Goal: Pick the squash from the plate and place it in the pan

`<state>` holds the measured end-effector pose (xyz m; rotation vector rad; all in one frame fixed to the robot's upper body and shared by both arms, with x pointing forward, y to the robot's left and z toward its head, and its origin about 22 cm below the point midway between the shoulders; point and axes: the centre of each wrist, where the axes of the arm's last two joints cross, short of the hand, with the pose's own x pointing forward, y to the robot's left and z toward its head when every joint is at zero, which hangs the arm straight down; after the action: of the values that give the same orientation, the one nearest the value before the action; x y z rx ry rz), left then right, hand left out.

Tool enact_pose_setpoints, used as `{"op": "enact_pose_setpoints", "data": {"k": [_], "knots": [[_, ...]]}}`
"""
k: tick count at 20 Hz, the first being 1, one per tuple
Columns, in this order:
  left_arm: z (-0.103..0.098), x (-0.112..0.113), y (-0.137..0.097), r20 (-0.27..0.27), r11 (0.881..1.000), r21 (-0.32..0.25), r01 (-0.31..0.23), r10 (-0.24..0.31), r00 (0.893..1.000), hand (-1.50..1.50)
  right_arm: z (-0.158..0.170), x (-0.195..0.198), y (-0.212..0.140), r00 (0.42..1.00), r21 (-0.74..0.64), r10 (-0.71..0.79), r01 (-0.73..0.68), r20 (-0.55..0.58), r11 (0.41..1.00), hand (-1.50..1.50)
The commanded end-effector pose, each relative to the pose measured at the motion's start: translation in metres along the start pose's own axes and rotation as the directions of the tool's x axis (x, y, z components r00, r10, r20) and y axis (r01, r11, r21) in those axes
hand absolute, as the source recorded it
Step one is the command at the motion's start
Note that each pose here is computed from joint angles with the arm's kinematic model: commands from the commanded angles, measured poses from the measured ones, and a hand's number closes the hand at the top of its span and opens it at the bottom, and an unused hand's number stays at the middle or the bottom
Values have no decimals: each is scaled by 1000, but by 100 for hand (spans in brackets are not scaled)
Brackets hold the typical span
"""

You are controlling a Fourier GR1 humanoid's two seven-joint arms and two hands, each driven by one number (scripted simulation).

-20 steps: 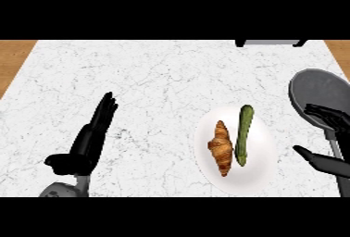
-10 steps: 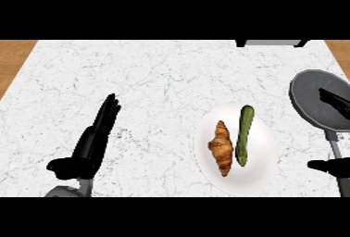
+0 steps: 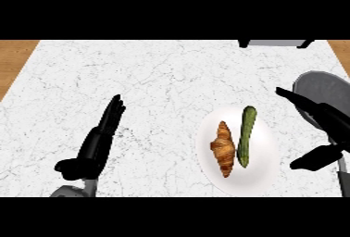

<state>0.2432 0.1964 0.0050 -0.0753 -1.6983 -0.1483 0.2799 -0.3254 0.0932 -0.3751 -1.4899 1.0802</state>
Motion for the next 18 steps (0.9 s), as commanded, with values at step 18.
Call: {"op": "enact_pose_setpoints", "data": {"k": [18], "knots": [[-9, 2, 5, -8, 1000, 24, -10, 10, 1000, 0, -34, 15, 81, 959, 231, 241, -204, -148, 951, -150]]}}
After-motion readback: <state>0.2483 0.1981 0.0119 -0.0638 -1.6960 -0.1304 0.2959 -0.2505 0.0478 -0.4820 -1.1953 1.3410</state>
